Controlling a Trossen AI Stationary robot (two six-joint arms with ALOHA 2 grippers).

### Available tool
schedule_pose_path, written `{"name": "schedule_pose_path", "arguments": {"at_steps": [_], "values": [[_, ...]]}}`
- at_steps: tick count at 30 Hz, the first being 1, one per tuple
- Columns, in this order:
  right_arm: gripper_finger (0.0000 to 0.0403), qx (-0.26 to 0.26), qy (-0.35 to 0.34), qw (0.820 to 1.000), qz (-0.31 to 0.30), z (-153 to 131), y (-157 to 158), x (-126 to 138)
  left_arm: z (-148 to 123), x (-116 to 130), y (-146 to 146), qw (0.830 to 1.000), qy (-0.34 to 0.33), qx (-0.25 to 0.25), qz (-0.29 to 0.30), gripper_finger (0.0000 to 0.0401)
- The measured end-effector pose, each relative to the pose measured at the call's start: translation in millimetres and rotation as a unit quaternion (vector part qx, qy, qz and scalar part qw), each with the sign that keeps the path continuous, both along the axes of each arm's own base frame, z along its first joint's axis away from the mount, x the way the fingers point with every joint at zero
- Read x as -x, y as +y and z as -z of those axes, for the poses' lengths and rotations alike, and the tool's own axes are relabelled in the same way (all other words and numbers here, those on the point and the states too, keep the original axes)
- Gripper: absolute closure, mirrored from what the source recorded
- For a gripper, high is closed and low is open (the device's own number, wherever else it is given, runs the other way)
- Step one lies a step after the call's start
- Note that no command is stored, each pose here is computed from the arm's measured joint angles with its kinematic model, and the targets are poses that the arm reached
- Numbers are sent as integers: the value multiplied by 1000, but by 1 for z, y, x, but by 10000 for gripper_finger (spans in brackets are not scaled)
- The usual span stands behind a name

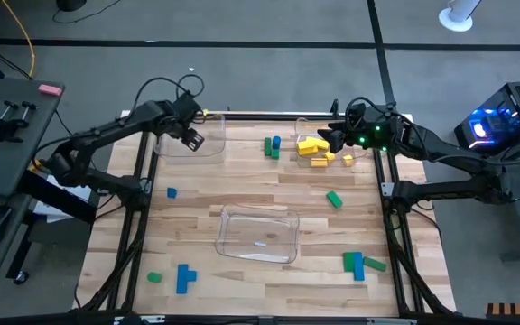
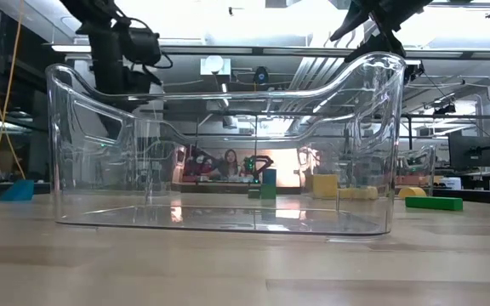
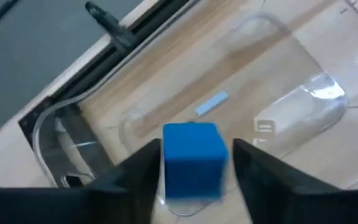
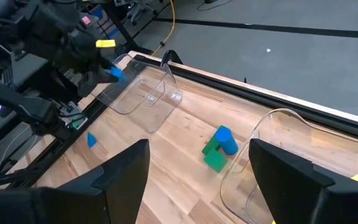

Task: Sort blocks
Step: Put the blue block into the left transparent bin

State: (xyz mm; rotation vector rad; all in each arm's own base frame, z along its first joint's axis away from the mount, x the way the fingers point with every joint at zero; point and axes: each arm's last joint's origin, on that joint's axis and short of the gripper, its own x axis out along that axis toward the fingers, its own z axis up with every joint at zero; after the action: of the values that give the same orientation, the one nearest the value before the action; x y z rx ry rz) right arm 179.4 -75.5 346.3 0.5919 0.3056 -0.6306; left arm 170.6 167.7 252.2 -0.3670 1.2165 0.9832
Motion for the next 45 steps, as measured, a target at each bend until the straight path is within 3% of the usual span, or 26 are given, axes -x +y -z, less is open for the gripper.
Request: {"name": "schedule_pose_path", "arguments": {"at_steps": [3, 6, 9, 14, 20, 24, 29, 33, 38, 45], "values": [[130, 1, 1, 1000, -1, 0, 0, 0, -10, -1, 4, 1000, -19, 4, 11, 151], [130, 5, 3, 1000, -2, 0, 0, 0, -28, -3, 5, 1000, -25, -6, 18, 118], [130, 5, 3, 1000, -3, 0, 0, 0, -50, -4, 6, 998, -62, -10, -19, 109], [130, 1, 5, 1000, -7, 1, 0, 0, -62, -8, -18, 985, -146, 57, -75, 112], [130, -3, 17, 1000, -10, 3, 1, 1, -25, -10, -75, 987, -65, 46, -143, 113], [130, -1, 16, 1000, -11, 2, 1, 1, 9, -8, -98, 987, 1, 70, -147, 113], [130, 9, 8, 1000, -14, 0, 0, 0, 39, -1, -105, 977, 67, 130, -155, 113], [130, 12, 8, 1000, -15, 0, 0, 0, 58, 5, -105, 969, 101, 145, -175, 113], [130, 15, 9, 1000, -16, 0, 0, 0, 77, 6, -109, 959, 106, 190, -180, 113], [130, 18, 11, 1000, -18, 0, 0, 0, 96, 9, -112, 954, 81, 193, -216, 113]]}}
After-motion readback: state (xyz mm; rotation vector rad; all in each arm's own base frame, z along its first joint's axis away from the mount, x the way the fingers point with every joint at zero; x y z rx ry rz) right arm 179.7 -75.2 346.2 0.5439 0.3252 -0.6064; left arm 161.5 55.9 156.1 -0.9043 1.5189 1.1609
